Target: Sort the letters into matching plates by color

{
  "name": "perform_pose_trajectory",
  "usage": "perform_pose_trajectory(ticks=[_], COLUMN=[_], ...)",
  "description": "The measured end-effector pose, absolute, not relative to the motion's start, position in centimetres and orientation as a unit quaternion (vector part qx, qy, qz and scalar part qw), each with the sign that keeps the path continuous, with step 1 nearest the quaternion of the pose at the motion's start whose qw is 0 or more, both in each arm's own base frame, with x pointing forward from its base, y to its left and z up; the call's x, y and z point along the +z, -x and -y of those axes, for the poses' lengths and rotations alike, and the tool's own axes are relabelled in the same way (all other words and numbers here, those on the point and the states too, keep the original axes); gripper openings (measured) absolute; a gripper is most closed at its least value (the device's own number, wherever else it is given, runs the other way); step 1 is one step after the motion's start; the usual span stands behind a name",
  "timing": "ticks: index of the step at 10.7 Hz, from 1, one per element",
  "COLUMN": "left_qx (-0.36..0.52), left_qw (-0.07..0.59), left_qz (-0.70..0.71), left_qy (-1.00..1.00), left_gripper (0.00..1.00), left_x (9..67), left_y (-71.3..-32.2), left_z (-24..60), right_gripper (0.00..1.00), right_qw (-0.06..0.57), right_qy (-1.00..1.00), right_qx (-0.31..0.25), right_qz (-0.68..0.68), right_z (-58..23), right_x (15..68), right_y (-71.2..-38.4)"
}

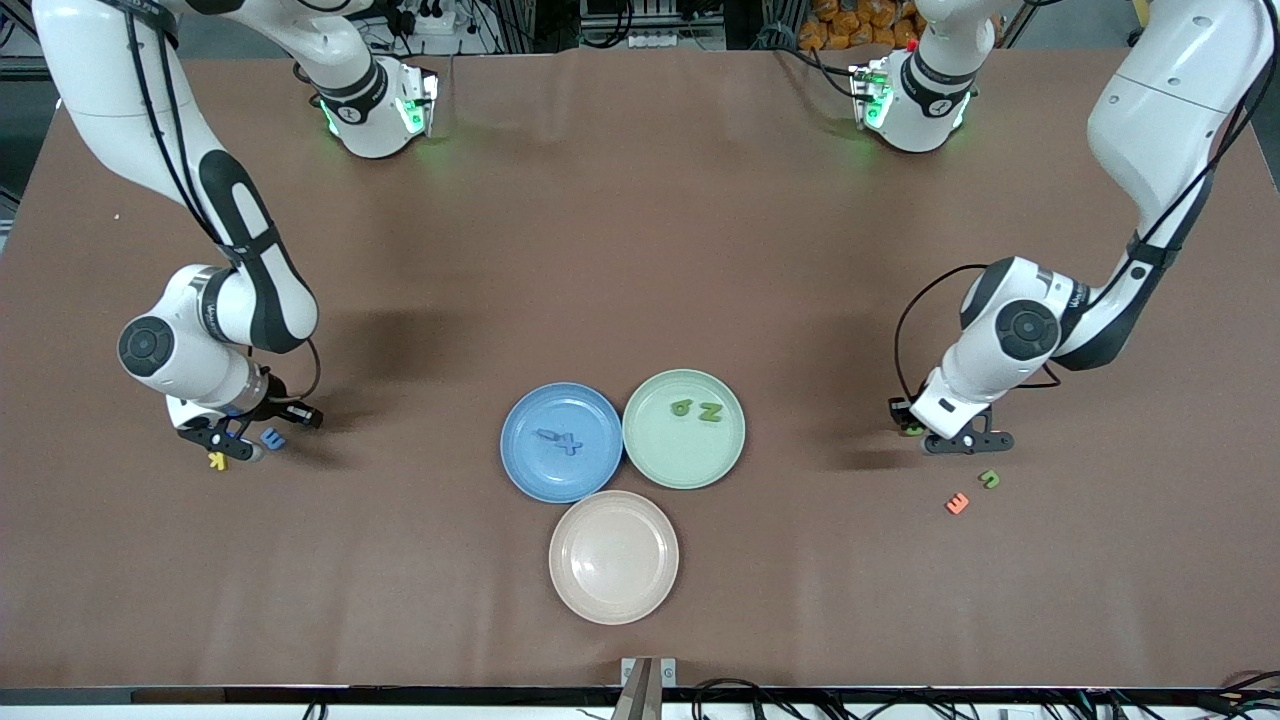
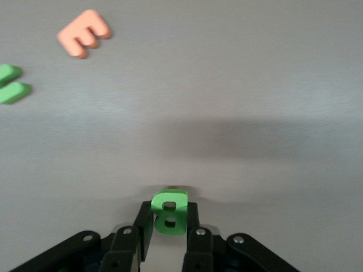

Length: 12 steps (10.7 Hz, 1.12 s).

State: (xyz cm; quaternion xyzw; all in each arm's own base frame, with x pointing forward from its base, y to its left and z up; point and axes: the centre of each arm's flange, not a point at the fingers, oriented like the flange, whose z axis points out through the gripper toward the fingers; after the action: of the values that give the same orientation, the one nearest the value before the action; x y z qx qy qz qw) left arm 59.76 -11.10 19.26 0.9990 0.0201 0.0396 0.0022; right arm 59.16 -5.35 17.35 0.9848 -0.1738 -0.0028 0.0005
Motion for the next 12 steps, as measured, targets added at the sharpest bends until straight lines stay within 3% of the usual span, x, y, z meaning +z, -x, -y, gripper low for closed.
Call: perform_pose_trajectory(ticks=[2,8,12], left_qx=[0.036,0.039,0.023], left_qw=[-0.006,0.033,0.081], left_qz=[-0.045,-0.110,-0.177], left_qy=[-0.998,-0.993,-0.981], left_gripper=[0.28,0.28,0.28], left_x=[20.1,24.0,25.9], left_y=[-59.8,-58.9,-58.4], left_z=[15.0,27.5,33.3], right_gripper=[0.35,0.35,0.35], right_qw=[0.000,-0.004,-0.020], right_qy=[-0.985,-0.986,-0.993], right_qx=[-0.002,-0.002,0.020], right_qz=[0.173,0.165,0.117], right_z=[5.3,4.3,-1.6], right_x=[17.5,17.5,19.6], right_y=[-59.1,-59.2,-60.8])
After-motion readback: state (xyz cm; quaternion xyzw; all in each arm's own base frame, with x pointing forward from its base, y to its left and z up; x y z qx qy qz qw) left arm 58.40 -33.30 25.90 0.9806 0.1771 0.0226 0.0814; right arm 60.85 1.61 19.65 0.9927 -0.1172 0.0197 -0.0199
